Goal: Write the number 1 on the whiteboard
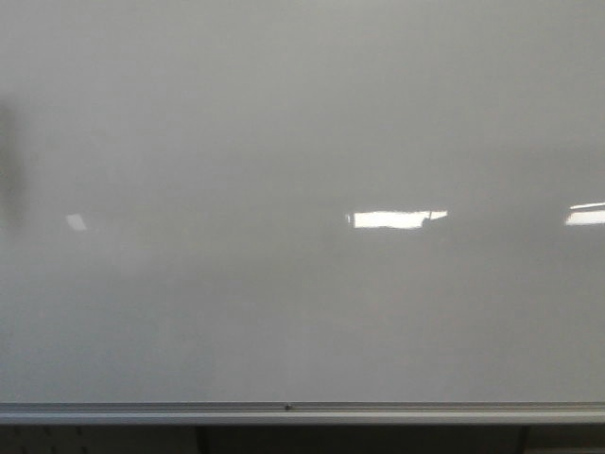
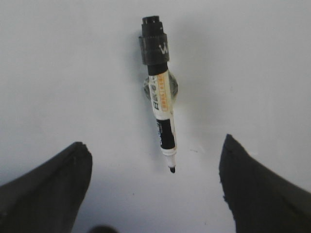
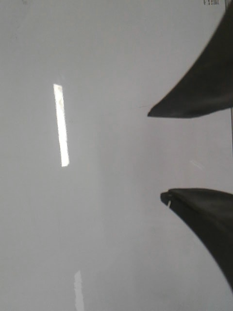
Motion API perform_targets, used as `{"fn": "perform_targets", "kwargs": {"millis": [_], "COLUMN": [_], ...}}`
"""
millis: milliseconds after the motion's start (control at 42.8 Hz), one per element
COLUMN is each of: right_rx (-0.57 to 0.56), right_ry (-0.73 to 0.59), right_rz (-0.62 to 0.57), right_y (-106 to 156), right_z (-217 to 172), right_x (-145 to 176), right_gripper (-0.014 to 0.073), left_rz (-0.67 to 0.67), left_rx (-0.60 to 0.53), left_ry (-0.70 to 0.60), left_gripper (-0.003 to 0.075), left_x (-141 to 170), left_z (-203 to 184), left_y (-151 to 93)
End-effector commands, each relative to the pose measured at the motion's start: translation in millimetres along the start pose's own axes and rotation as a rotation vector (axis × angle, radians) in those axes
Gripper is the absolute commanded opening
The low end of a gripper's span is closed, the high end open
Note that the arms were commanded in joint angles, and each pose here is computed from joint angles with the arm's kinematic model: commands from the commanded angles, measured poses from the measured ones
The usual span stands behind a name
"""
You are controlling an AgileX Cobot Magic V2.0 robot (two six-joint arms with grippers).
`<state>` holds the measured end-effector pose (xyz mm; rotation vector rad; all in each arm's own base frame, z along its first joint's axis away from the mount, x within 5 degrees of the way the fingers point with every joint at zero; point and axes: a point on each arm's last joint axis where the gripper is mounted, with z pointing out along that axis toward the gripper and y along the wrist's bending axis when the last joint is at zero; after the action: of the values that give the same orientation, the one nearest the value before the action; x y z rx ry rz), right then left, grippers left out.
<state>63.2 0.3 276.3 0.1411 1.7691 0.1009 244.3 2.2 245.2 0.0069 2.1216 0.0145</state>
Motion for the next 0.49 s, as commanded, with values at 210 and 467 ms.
{"fn": "perform_targets", "kwargs": {"millis": [210, 467], "right_rx": [0.0, 0.0], "right_ry": [-0.096, -0.096], "right_rz": [-0.014, -0.014], "right_y": [2, 2], "right_z": [-2, -2], "right_x": [-17, -17], "right_gripper": [0.0373, 0.0373], "left_rz": [-0.014, -0.064], "left_rx": [0.002, -0.005], "left_ry": [-0.036, -0.047], "left_gripper": [0.0534, 0.0533], "left_x": [-29, -24], "left_z": [55, 76], "left_y": [-1, -1]}}
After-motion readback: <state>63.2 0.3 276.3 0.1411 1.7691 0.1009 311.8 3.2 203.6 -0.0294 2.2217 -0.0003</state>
